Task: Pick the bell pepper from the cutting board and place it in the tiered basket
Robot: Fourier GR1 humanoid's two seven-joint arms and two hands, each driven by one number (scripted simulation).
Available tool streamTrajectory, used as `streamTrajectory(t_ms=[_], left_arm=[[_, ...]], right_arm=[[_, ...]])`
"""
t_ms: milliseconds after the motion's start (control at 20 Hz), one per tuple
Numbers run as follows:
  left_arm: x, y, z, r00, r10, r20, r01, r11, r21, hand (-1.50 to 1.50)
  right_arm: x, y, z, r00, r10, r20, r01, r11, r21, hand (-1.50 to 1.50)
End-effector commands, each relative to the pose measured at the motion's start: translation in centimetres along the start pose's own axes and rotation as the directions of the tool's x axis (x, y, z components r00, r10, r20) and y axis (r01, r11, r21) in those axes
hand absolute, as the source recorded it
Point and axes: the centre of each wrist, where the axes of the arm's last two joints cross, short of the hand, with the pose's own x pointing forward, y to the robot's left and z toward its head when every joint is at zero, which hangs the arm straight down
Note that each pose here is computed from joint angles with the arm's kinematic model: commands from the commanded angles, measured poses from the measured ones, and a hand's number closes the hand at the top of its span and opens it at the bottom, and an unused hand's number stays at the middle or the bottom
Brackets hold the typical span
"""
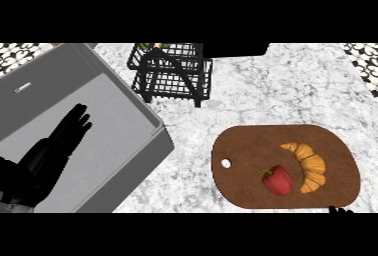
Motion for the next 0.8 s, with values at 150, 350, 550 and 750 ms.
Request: streamTrajectory(t_ms=[150, 350, 550, 750], left_arm=[[-2.2, -3.2, -2.6, 0.997, 0.071, -0.035, -0.072, 0.997, -0.034, 0.00], [-1.8, -3.4, -2.6, 0.997, 0.070, -0.022, -0.071, 0.997, -0.041, 0.00], [-2.9, -3.5, -3.7, 0.996, 0.079, -0.032, -0.080, 0.996, -0.033, 0.00], [-2.7, -3.1, -3.7, 0.996, 0.083, -0.033, -0.084, 0.996, -0.027, 0.00]], right_arm=[[3.1, 3.2, -0.5, 0.994, 0.069, -0.090, -0.062, 0.996, 0.068, -1.50], [3.8, 4.2, -1.4, 0.987, 0.104, -0.121, -0.092, 0.990, 0.105, -1.50], [2.3, 4.7, -1.1, 0.977, 0.141, -0.158, -0.128, 0.988, 0.090, -1.50], [1.6, 5.0, -1.3, 0.973, 0.159, -0.168, -0.149, 0.987, 0.067, -1.50]])
